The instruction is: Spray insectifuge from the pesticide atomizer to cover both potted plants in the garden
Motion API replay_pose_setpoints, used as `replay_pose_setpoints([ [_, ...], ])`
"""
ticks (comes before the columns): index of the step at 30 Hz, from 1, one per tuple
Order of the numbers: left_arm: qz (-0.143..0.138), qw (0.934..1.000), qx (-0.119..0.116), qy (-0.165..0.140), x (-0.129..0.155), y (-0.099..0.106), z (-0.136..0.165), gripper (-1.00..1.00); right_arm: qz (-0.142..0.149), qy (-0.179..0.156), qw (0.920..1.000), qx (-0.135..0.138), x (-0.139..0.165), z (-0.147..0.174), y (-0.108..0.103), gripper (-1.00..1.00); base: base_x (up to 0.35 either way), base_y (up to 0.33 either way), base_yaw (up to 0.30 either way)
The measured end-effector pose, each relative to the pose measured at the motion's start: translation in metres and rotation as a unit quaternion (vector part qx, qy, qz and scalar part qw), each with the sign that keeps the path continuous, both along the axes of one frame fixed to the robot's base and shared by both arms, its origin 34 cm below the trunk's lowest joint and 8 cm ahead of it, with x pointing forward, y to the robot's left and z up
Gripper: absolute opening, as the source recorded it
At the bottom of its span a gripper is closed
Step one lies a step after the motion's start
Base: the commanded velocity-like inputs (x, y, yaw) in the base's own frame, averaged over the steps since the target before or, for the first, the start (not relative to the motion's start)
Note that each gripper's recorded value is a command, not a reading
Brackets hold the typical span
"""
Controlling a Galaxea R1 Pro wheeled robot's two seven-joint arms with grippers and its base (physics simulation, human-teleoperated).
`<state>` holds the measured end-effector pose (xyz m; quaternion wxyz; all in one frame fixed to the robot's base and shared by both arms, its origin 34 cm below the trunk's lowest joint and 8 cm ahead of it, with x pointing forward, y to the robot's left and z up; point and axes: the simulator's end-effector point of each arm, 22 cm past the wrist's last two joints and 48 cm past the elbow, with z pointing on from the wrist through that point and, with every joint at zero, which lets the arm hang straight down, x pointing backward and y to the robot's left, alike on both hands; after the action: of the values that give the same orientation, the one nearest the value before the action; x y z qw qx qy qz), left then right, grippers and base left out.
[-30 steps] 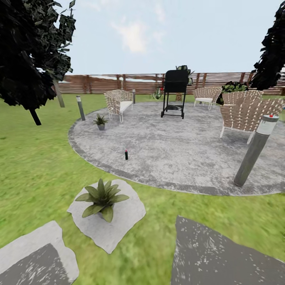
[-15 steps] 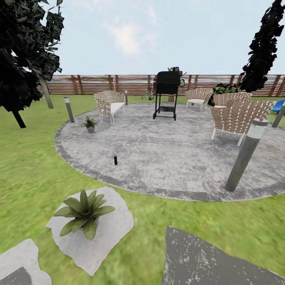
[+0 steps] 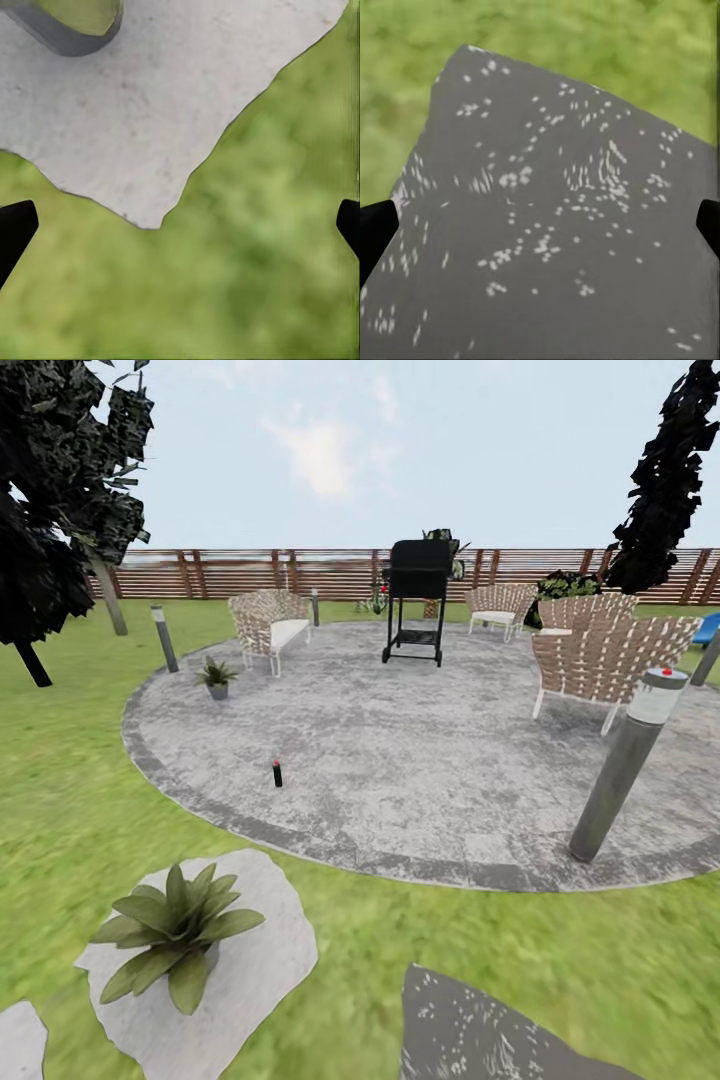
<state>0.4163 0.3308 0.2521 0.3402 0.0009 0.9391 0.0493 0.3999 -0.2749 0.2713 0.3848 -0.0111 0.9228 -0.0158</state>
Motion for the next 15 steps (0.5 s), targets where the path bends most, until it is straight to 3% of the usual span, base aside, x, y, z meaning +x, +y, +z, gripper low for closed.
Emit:
replay_pose_setpoints([
  [15,0.000,1.0000,0.000,0.000,0.0002,0.0002,0.0001,1.00,-0.001,0.001,1.0000,-0.001,-0.0005,-0.0003,-0.0004,1.00,0.252,-0.184,0.000],
])
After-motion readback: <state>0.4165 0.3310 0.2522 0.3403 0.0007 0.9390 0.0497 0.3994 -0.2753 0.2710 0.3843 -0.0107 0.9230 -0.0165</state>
